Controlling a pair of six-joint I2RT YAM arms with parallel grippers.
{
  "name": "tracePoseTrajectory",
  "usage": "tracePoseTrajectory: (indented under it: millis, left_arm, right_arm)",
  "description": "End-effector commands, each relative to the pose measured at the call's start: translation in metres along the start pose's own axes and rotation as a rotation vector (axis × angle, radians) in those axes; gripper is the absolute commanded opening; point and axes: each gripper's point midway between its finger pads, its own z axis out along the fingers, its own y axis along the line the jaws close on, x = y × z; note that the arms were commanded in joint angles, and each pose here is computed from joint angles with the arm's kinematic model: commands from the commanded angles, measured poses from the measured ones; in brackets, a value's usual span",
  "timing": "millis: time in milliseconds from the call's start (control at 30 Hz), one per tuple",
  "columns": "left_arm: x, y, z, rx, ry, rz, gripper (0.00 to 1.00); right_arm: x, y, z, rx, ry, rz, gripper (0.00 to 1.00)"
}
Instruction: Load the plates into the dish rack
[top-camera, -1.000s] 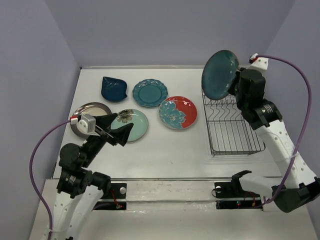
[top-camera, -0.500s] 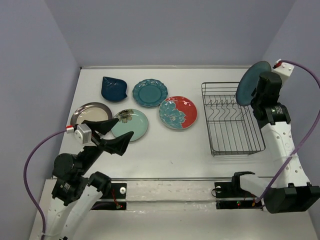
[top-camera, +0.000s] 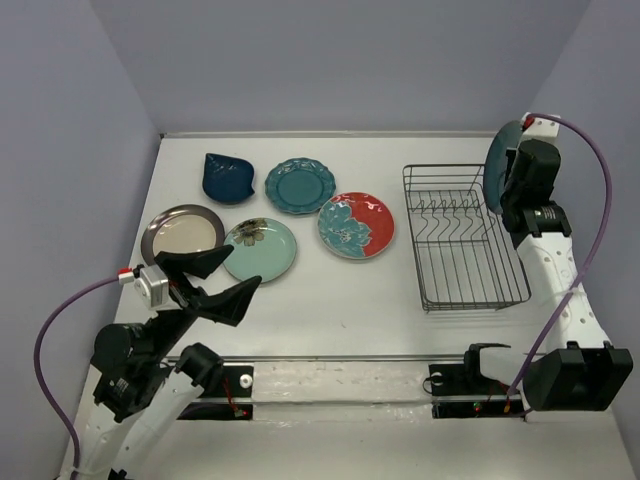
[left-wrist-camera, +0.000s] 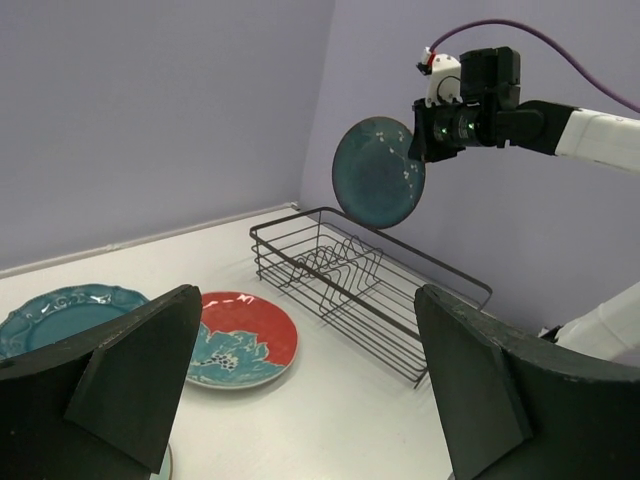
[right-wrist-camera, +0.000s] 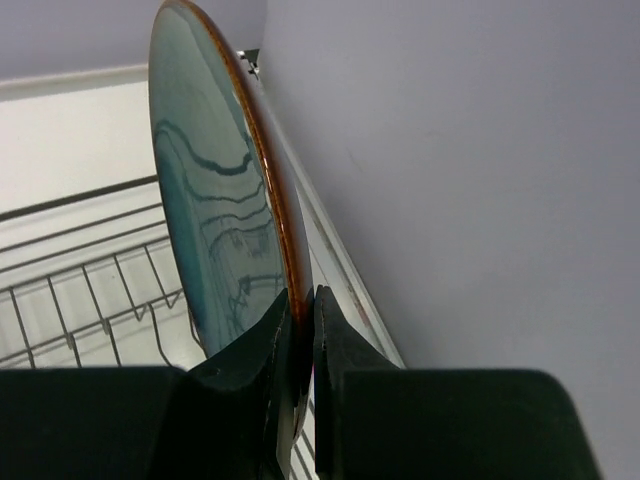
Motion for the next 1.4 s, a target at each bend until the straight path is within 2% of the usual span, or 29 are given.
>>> tracePoseTrajectory:
  millis: [0,300,700,1000,1167,1233,1300,1367]
  left_arm:
    - [-0.028,-0.008,-0.005,0.019,-0.078,0.025,0.99]
    - [-0.022,-0.004,-0.006,-0.001,-0.056,0.021,0.99]
    - [-0.020,-0.003,-0.004,-0.005,-0.045,0.019,0.99]
    - [-0.019,0.000,-0.003,-0.020,-0.041,0.016,0.99]
    - [-0.018,0.003,-0.001,-0.037,-0.038,0.008,0.99]
    - [-0.018,0.004,-0.001,-0.046,-0.040,0.001,0.99]
    - [-0.017,0.007,0.000,-0.060,-0.040,-0.008,0.99]
    - [-0.016,0.011,0.001,-0.083,-0.039,-0.021,0.99]
  right_arm:
    - [-0.069,-0.017,-0.008,0.023,-0.251,0.022,0.07]
    - [-0.044,-0.005,0.014,0.018,-0.178,-0.049,0.07]
    - [-0.028,-0.002,0.030,0.026,-0.141,-0.074,0.07]
    - [0.043,0.018,0.038,-0.003,-0.007,-0.037,0.07]
    - [0.057,0.021,0.040,0.004,0.001,-0.009,0.07]
    - [0.057,0.019,0.040,0.014,0.001,-0.003,0.13]
    - [0.054,0.017,0.041,0.025,-0.004,0.003,0.23]
    - [0.044,0.016,0.039,0.026,-0.012,0.022,0.52]
